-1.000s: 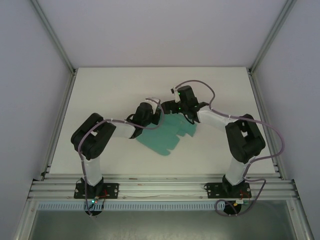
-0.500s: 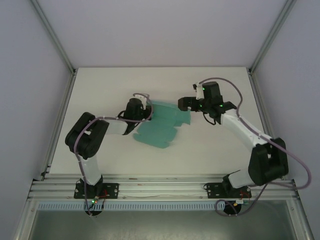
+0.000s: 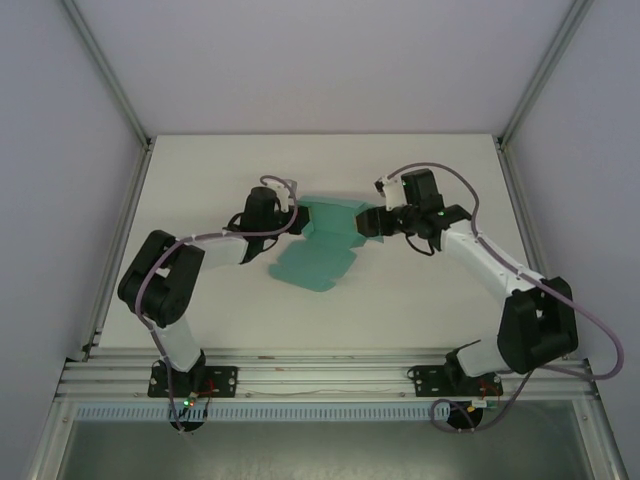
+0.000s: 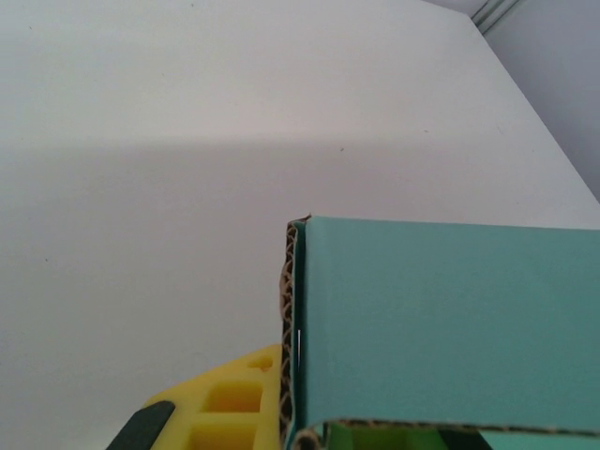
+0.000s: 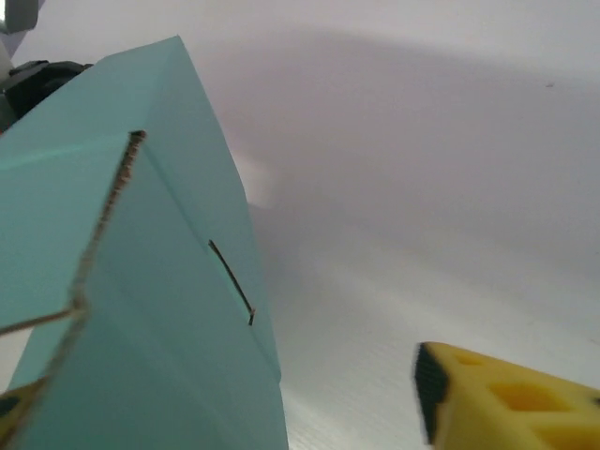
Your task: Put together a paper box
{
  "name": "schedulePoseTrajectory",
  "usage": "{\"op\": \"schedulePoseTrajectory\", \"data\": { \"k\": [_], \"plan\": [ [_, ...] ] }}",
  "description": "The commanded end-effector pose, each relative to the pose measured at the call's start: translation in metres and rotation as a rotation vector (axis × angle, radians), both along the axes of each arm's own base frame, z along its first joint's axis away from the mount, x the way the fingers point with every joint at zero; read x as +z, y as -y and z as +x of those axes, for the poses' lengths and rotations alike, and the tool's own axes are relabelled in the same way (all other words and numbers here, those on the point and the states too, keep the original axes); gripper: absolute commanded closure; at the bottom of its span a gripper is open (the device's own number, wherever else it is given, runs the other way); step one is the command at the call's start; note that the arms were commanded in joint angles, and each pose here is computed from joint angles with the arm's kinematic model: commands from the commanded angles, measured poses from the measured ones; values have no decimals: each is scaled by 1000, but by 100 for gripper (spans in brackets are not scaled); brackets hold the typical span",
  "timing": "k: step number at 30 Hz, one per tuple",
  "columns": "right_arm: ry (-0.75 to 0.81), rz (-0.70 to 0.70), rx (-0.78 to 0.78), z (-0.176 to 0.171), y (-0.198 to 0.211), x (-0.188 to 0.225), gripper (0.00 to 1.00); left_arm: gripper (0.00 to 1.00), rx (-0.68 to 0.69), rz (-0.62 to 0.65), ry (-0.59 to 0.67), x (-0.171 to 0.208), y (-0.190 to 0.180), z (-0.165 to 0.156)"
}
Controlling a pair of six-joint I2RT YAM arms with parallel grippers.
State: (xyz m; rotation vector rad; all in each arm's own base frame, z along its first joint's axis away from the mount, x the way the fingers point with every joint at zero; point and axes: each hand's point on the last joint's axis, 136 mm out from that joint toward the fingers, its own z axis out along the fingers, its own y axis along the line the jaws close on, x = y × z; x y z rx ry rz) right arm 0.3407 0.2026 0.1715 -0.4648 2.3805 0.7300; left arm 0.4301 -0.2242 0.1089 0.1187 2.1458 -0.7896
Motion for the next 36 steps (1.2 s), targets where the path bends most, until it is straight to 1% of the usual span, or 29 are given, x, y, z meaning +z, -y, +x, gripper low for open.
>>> {"op": "schedulePoseTrajectory", "data": {
  "k": [1,6,8,14,17,18,19,22,26,28,29,31,33,34,36],
  "plan": [
    [20,34,38,5,-12,5,46,100,-26,-33,-9,13,9,2],
    [2,19,38,13,-21,-13,66,100,-32,1,-49,-11,10,3],
    [5,17,41,15,-25,-16,77,100,-24,33,-63,-21,8,3],
    [14,-20,39,17,-30,-26,92,99,4,119,-115,-51,1,1],
    [17,-41,41,16,-30,-29,99,88,-18,100,-128,-56,5,-3],
    [17,-52,42,15,-30,-30,100,82,-28,94,-129,-55,6,-5],
    [19,-60,40,14,-29,-31,100,80,-29,91,-128,-54,6,-5],
    [24,-69,36,15,-27,-31,100,77,-36,96,-125,-53,6,-8],
    [28,-67,46,13,-29,-30,100,80,-22,121,-124,-54,1,-8],
    [29,-81,34,15,-27,-31,100,80,-29,134,-143,-57,1,-9],
    [28,-86,27,16,-26,-31,100,79,-35,131,-151,-59,2,-12],
    [25,-84,30,16,-27,-31,100,74,-68,95,-141,-57,7,-20],
    [27,-80,32,16,-27,-30,100,73,-95,71,-134,-56,11,-25],
    [28,-82,32,16,-27,-29,100,73,-105,71,-140,-57,12,-27],
    [32,-82,36,16,-28,-28,100,78,-86,91,-145,-59,8,-27]
  ]
}}
